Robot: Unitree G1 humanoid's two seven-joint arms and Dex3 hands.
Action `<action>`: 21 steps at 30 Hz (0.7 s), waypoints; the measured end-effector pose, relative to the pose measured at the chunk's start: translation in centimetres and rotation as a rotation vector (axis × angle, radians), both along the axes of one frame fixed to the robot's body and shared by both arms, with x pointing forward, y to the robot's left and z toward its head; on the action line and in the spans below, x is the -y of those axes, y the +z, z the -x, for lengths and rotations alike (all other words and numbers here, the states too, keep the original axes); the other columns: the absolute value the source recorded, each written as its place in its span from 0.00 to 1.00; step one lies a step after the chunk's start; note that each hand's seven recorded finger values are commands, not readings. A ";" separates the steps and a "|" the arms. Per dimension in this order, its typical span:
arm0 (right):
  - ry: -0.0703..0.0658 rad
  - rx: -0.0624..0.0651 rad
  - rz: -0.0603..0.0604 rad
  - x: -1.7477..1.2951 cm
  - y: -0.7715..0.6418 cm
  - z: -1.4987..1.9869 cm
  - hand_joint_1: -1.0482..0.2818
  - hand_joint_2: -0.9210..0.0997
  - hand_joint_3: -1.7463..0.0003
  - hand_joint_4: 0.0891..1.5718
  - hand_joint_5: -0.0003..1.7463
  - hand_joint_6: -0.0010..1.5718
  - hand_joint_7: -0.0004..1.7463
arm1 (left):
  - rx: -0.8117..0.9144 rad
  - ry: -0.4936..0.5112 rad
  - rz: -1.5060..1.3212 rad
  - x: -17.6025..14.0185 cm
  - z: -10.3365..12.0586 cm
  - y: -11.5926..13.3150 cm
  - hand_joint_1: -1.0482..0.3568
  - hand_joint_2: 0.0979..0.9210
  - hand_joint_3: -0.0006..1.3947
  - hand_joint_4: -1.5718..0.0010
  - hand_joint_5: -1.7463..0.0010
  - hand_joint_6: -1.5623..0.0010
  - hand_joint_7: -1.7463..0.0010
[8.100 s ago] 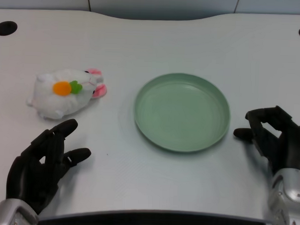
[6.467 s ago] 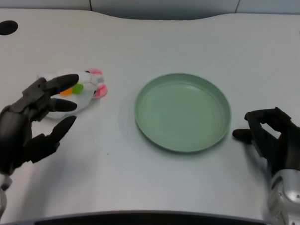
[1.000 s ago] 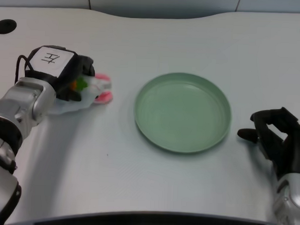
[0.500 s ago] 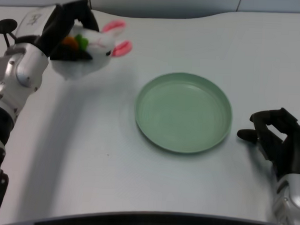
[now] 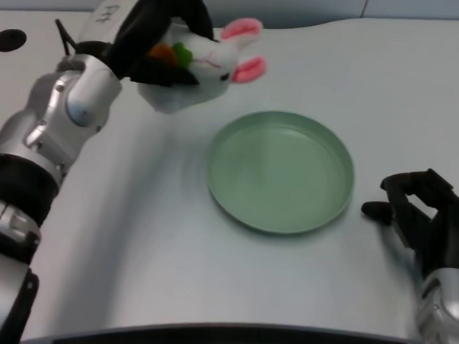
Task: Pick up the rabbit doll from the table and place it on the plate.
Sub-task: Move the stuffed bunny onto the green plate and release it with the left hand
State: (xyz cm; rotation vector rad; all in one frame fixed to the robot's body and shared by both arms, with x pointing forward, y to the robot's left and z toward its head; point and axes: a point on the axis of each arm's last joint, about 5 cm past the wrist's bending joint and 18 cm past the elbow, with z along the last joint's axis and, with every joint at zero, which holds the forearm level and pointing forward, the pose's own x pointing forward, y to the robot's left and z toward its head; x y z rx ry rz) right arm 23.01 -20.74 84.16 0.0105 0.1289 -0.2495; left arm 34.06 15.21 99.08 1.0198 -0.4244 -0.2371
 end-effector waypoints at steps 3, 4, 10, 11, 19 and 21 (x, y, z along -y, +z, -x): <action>0.000 0.003 0.000 -0.01 0.05 -0.02 0.22 0.00 0.89 0.50 0.51 0.47 0.74 | -0.017 -0.034 0.001 1.1 0.0 -0.5 0.71 0.94 0.00 0.46 0.00 0.61 0.00; 0.000 0.003 0.000 -0.02 0.05 -0.02 0.22 0.00 0.89 0.50 0.51 0.47 0.74 | -0.020 -0.047 -0.005 1.4 0.1 -0.7 0.72 0.93 0.00 0.46 0.00 0.61 0.00; 0.008 0.002 0.005 -0.12 0.04 -0.01 0.22 0.00 0.89 0.50 0.51 0.46 0.74 | -0.063 -0.092 -0.052 3.4 0.0 -1.9 0.71 0.94 0.01 0.48 0.00 0.63 0.00; 0.008 0.003 0.005 -0.13 0.04 0.00 0.22 0.00 0.89 0.50 0.51 0.46 0.74 | -0.074 -0.098 -0.064 3.7 -0.1 -2.0 0.71 0.94 0.01 0.48 0.00 0.63 0.00; 0.008 0.015 0.001 -0.17 0.19 0.00 0.22 0.00 0.90 0.50 0.51 0.46 0.74 | -0.122 -0.125 -0.126 5.4 -0.2 -2.6 0.70 0.97 0.02 0.46 0.00 0.60 0.00; 0.008 0.020 -0.001 -0.23 0.26 -0.03 0.22 0.00 0.90 0.50 0.51 0.46 0.74 | -0.132 -0.122 -0.142 6.0 -0.2 -2.8 0.70 0.96 0.02 0.46 0.00 0.60 0.00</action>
